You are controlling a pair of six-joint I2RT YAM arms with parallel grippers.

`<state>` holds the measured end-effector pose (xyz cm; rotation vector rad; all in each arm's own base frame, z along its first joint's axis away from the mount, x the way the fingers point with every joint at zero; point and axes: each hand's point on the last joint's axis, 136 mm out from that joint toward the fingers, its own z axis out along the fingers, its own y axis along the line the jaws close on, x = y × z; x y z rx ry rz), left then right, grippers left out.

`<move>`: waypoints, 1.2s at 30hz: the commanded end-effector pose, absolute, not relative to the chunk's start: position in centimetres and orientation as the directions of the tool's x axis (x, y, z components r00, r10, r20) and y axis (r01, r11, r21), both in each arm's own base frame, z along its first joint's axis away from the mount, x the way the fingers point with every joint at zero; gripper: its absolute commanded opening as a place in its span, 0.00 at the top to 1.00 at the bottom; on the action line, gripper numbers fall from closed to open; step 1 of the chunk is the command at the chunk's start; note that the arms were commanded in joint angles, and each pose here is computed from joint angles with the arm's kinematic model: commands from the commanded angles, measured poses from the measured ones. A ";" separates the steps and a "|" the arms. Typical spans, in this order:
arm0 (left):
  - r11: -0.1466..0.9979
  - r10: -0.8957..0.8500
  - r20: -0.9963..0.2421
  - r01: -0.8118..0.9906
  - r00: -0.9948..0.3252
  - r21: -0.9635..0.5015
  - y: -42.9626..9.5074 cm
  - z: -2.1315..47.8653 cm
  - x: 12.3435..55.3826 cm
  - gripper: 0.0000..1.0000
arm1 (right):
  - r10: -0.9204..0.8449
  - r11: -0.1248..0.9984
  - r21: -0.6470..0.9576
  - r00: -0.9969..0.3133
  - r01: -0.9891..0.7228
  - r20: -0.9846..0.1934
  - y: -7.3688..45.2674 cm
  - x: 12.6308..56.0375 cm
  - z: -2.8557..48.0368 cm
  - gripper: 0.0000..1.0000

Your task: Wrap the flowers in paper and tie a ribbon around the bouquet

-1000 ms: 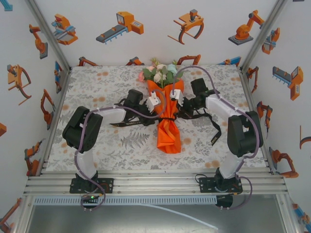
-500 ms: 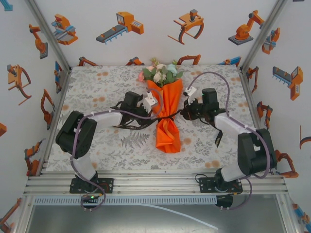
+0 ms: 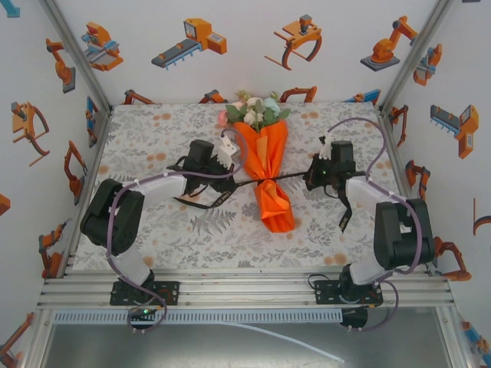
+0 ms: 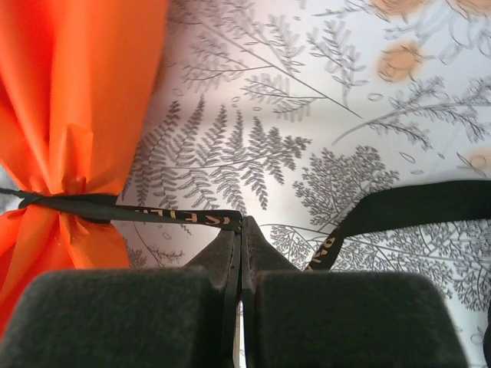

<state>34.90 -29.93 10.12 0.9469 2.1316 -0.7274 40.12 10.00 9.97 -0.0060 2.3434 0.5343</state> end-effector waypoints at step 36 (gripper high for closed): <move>0.898 0.387 -0.636 0.428 -0.668 0.097 -16.9 16.0 36.4 0.47 | -0.110 0.972 0.148 -0.912 -0.181 -0.395 4.7 40.2 8.1 0.50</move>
